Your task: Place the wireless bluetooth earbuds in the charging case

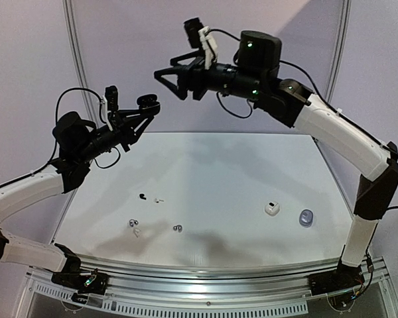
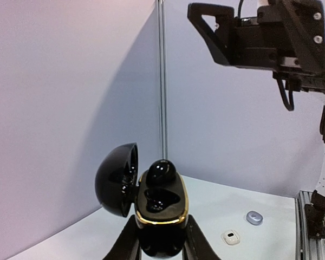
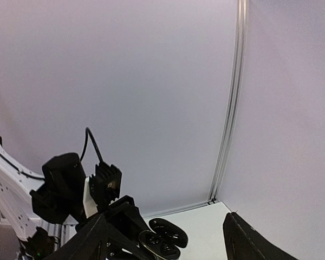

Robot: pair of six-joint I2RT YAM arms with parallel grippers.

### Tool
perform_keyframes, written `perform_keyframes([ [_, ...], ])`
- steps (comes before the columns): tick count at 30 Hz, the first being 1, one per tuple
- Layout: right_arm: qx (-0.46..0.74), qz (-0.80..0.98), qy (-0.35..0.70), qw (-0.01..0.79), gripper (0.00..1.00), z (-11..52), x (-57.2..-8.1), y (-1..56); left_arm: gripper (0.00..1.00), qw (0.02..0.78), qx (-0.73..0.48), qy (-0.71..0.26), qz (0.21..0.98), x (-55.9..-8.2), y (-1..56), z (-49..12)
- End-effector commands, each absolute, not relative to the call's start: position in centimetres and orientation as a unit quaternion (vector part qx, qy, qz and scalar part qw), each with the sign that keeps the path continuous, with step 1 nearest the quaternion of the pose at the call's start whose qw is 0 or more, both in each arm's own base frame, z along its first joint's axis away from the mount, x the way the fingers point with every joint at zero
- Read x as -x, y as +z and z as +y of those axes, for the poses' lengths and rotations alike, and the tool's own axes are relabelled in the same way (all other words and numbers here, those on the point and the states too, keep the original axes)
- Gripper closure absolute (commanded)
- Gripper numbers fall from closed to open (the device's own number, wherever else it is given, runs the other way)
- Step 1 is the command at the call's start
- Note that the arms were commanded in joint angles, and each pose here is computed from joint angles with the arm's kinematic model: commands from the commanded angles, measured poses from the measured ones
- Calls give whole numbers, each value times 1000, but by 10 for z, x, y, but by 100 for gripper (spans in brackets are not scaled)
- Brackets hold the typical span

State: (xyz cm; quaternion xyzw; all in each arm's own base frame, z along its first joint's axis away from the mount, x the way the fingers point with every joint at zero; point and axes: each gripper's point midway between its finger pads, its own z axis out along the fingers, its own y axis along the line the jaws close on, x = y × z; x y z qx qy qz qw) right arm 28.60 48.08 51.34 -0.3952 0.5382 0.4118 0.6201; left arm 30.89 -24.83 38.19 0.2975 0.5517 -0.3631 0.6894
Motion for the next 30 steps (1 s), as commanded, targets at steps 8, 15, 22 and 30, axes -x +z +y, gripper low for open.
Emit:
perform_keyframes([
  [8,265,692,384,551,13,459,-358,445,100,676,-231,-338,613,-337,370,-209],
  [15,244,781,341,462,15,503,-403,330,100,668,-167,-249,681,-366,331,-152],
  [22,280,818,305,399,18,543,-400,219,100,648,-131,-219,717,-369,295,-120],
  [30,374,689,507,358,18,568,-331,259,100,635,-263,-361,630,-318,317,-171],
])
